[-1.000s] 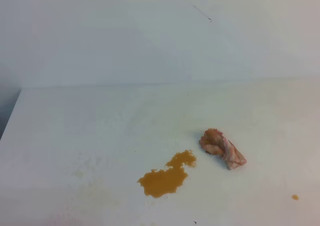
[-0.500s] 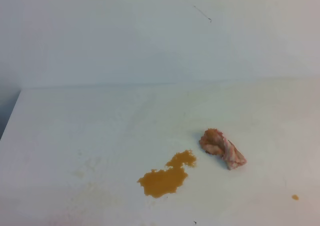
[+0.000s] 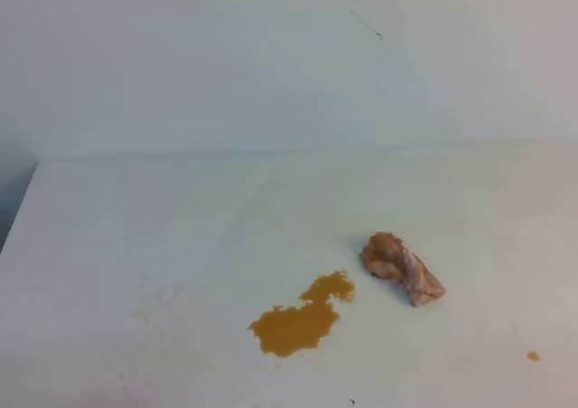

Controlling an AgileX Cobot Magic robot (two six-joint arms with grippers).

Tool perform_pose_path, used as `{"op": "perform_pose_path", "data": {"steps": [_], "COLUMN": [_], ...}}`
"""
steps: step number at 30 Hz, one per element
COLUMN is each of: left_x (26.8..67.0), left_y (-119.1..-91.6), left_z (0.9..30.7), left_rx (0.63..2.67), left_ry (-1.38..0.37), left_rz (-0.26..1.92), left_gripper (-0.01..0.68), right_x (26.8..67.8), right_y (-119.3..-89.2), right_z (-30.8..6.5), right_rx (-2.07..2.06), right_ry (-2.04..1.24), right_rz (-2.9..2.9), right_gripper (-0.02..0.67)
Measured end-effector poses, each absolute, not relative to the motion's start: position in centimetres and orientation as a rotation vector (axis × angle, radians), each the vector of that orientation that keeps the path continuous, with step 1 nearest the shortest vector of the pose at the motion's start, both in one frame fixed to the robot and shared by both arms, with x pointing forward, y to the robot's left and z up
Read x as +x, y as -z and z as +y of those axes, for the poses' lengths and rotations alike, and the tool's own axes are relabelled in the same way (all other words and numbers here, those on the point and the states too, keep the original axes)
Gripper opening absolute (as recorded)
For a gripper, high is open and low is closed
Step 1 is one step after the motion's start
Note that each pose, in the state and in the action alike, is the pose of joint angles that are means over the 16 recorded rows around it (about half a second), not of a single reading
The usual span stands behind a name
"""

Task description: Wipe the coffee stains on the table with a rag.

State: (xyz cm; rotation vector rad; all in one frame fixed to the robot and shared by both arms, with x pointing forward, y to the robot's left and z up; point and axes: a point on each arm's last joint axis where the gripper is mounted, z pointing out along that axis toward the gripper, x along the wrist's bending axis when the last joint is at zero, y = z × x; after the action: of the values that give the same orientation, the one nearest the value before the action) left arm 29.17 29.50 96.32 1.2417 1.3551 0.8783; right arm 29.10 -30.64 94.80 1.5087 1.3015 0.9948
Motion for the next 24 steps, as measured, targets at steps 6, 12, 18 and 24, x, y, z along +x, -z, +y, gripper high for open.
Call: {"op": "perform_pose_path", "data": {"steps": [6,12,18,24], "left_x": [29.1,29.1,29.1,29.1], "left_y": [-96.3,-96.3,-96.3,-96.3], "left_z": [29.5,29.5,29.5,29.5], "left_rx": [1.239,1.239,1.239,1.238], "left_ry": [-0.879,-0.879,-0.879,-0.88], "left_rz": [1.351,1.351,1.35,1.349], "left_gripper": [-0.003,-0.003,-0.003,-0.003], "right_x": [29.1,29.1,29.2,29.4], "right_y": [-94.8,-94.9,-95.3,-95.9], "right_z": [-30.7,-30.7,-30.6,-30.6], "right_rx": [1.499,1.483,1.445,1.373], "right_ry": [-0.986,-0.986,-1.013,-1.048], "right_rz": [1.306,1.305,1.28,1.241], "right_gripper": [-0.002,-0.002,-0.002,-0.002]}}
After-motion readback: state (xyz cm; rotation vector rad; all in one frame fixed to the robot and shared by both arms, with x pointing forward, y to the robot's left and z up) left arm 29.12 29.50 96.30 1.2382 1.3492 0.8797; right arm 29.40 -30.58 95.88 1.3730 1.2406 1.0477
